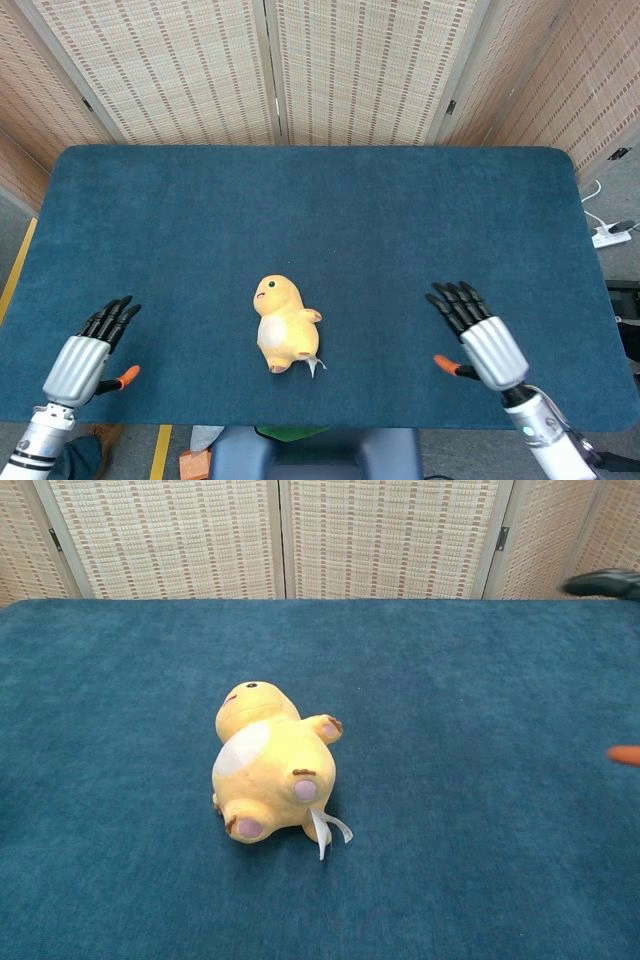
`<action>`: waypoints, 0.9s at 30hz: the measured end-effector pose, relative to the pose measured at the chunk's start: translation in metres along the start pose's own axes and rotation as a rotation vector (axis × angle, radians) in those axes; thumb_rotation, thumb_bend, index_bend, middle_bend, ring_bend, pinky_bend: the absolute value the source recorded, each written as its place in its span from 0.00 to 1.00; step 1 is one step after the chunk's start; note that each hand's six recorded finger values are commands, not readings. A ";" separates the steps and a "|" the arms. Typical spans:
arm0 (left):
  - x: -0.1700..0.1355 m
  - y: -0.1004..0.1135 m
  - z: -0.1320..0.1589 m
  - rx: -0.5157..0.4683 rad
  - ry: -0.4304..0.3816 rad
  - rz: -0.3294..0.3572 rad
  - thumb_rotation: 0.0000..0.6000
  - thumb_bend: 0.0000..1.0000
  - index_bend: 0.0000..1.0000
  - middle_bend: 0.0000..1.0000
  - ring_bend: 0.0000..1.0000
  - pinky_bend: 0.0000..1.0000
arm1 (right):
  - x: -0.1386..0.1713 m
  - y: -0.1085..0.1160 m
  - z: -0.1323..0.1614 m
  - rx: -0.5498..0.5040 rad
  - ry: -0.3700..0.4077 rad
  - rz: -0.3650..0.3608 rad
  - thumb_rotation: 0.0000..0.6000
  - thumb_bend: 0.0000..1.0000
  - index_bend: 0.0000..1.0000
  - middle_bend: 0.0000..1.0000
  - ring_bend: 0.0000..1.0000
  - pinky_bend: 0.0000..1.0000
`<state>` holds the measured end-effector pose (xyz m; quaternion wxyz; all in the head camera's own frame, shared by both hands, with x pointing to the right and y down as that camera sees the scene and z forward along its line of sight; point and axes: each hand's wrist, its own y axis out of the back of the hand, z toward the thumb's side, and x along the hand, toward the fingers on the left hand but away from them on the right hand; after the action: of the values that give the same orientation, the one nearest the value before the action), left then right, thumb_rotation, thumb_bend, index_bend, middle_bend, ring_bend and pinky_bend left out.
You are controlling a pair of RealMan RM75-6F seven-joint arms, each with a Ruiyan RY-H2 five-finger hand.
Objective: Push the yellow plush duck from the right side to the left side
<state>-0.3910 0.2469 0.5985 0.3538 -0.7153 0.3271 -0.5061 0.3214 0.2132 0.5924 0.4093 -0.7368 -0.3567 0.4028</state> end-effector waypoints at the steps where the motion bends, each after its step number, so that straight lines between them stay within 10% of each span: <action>1: 0.008 -0.003 0.014 0.011 -0.043 -0.014 1.00 0.24 0.00 0.00 0.02 0.17 | 0.011 0.006 -0.010 0.015 -0.029 -0.012 1.00 0.01 0.00 0.00 0.00 0.00; 13: 0.086 -0.035 0.181 -0.055 -0.462 -0.176 1.00 0.22 0.00 0.00 0.00 0.07 | 0.049 0.064 -0.044 -0.014 -0.120 -0.127 1.00 0.03 0.00 0.00 0.00 0.00; 27: 0.141 -0.087 0.241 0.028 -0.493 -0.270 1.00 0.22 0.00 0.00 0.00 0.11 | 0.058 0.074 -0.042 -0.050 -0.095 -0.126 1.00 0.03 0.00 0.00 0.00 0.00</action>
<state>-0.1122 0.2195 0.6836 0.3620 -0.8489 0.1258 -0.3641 0.3978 0.2195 0.5233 0.3978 -0.7030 -0.4314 0.4019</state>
